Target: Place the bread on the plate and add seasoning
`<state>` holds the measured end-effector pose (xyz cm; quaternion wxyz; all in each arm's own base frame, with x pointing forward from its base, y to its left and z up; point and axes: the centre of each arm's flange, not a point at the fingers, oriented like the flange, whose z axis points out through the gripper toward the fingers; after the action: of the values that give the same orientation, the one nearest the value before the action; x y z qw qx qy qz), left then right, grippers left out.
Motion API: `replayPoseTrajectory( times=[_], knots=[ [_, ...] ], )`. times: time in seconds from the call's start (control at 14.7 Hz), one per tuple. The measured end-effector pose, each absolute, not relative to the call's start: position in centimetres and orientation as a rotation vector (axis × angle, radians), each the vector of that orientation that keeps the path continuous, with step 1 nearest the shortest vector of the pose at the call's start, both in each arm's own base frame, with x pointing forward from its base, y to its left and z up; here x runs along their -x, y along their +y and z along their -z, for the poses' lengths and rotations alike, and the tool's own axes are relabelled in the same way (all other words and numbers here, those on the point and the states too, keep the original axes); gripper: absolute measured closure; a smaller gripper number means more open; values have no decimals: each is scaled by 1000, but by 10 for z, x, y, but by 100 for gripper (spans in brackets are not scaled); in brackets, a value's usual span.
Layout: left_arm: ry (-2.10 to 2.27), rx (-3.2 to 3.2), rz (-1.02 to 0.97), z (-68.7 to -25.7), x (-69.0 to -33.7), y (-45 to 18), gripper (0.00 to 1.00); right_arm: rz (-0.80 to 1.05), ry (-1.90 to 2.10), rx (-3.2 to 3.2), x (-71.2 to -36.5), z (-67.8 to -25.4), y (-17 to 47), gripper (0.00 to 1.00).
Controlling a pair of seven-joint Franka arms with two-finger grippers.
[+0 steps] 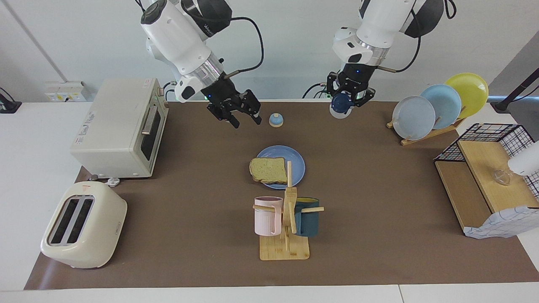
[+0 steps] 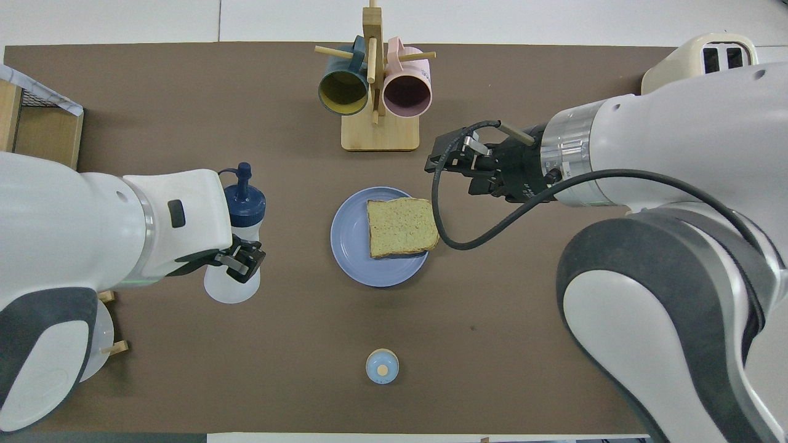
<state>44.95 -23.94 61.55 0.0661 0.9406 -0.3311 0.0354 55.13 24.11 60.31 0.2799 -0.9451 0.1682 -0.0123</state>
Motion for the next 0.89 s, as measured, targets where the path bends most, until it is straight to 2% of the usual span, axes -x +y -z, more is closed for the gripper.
replayPoseTrajectory(
  times=[0.27,0.41,0.48,0.89],
  knots=[
    [-1336,-2717,20,-618,-416,-257,59,-18,525,2491,-554,-630,251,26],
    [-1430,-2671,41,-618,-409,-262,59,-33,519,2489,-550,-635,262,34],
    [-1477,-2642,48,-617,-407,-264,59,-44,534,2484,-546,-637,269,34],
    [-1615,-2509,89,-614,-400,-268,59,-110,541,2465,-506,-658,329,43]
  ],
)
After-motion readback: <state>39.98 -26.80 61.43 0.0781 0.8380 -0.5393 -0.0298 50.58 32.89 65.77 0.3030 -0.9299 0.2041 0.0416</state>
